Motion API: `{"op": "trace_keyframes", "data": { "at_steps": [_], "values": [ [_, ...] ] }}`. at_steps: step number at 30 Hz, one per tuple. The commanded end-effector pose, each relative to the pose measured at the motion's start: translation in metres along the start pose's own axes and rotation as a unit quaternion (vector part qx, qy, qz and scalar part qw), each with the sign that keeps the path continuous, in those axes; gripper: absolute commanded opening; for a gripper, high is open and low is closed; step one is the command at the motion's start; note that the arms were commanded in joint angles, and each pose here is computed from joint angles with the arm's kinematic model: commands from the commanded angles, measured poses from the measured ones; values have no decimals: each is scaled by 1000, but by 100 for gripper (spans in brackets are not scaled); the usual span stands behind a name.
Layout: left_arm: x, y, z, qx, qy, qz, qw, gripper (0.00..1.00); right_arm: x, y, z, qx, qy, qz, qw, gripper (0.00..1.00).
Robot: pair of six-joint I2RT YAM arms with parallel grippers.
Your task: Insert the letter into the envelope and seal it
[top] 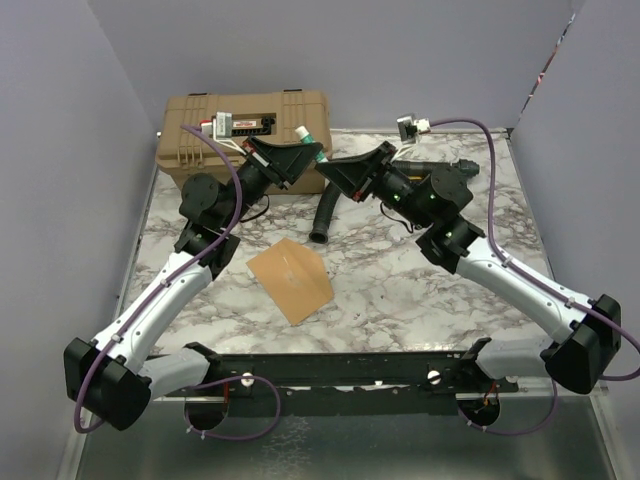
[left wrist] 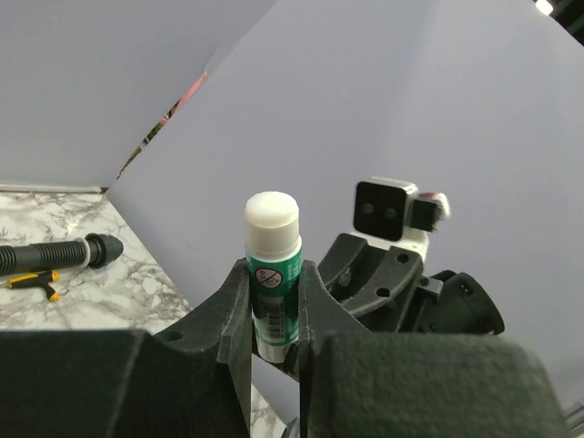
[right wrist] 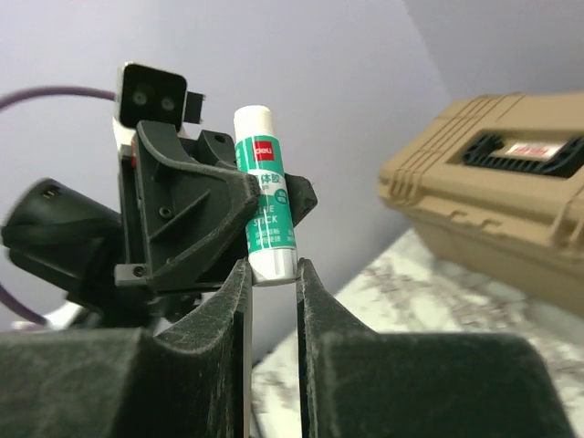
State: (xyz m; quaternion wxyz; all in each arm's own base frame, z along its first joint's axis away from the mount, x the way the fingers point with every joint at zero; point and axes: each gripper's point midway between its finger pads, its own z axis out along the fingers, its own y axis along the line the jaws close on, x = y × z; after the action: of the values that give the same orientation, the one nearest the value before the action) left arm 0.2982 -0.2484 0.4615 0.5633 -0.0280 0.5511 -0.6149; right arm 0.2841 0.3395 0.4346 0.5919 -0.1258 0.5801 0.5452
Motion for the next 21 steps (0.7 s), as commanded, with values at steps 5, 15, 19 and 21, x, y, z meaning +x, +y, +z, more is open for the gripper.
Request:
{"op": "trace_keyframes", "data": {
  "at_steps": [5,15,19,21],
  "values": [
    [2,-15,-11,42,3,38,998,0,-66,26,-24,-70,-139,225,962,0],
    [-1,-22,-13,54,1,49,997,0,-51,23,-20,-122,-124,380,909,1],
    [-2,-22,-14,52,-3,49,997,0,-45,23,-16,-129,-108,400,901,1],
    [-3,-21,-14,50,-6,48,998,0,-43,24,-15,-127,-104,382,910,5]
  ]
}}
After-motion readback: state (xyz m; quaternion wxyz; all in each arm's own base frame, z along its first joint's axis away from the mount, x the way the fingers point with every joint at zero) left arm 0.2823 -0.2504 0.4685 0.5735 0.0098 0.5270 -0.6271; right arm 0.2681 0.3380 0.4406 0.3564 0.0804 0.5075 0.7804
